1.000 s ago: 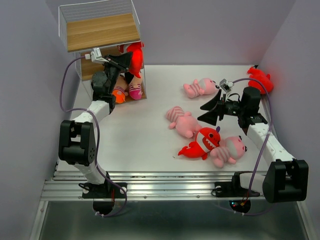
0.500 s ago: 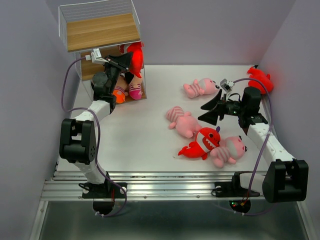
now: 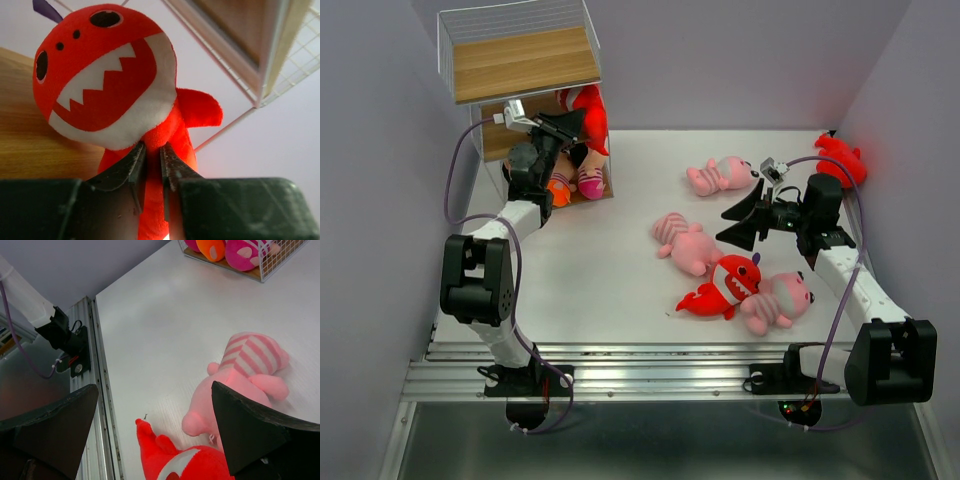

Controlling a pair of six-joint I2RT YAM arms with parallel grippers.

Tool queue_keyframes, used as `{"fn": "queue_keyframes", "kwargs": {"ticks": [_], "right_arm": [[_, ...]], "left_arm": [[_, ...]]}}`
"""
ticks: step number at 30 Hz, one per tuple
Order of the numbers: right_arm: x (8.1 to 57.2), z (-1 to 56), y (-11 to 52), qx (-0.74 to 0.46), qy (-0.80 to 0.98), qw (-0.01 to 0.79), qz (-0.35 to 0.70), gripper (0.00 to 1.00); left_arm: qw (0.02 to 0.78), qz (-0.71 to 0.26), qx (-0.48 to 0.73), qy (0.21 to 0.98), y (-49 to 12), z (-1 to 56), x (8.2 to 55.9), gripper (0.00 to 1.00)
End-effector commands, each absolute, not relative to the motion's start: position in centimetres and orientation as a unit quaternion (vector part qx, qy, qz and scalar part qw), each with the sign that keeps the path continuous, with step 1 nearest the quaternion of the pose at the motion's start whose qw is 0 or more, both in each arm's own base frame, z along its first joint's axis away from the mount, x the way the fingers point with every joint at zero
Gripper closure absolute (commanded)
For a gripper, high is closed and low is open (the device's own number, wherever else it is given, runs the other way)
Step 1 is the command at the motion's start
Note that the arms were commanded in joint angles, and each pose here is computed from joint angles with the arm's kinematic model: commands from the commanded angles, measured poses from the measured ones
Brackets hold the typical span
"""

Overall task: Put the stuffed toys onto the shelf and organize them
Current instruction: Place the stuffed toy onto shelf

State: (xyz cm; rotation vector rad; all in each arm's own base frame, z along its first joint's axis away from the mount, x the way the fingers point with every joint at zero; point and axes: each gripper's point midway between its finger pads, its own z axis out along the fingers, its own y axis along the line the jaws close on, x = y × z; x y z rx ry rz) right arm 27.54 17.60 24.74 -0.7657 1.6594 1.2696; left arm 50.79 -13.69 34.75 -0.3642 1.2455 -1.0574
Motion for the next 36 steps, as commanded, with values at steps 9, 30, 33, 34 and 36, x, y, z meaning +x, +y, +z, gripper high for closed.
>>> {"fn": "queue_keyframes", "kwargs": {"ticks": [9, 30, 33, 34, 36], "right_arm": [[27.4, 25.6, 17.5, -0.326, 0.653, 0.460, 0.505, 0.00], [27.6, 25.4, 17.2, -0.323, 0.655, 0.461, 0.504, 0.00], [27.6, 25.5, 17.2, -0.324, 0.655, 0.462, 0.504, 0.00], [27.6, 25.4, 17.2, -0.324, 0.655, 0.461, 0.504, 0.00], [27.6, 25.5, 17.2, -0.323, 0.655, 0.461, 0.504, 0.00]], "left_arm": [[0.662, -0.455, -0.169, 0.571, -13.6, 34.4, 51.0, 0.43], [0.682, -0.406, -0.188, 0.579, -11.8, 35.5, 49.7, 0.04], [0.686, -0.399, -0.189, 0.578, -11.5, 35.9, 49.5, 0.04], [0.687, -0.397, -0.189, 0.578, -11.4, 36.0, 49.4, 0.04], [0.690, -0.390, -0.189, 0.580, -11.2, 36.1, 49.2, 0.04]]}}
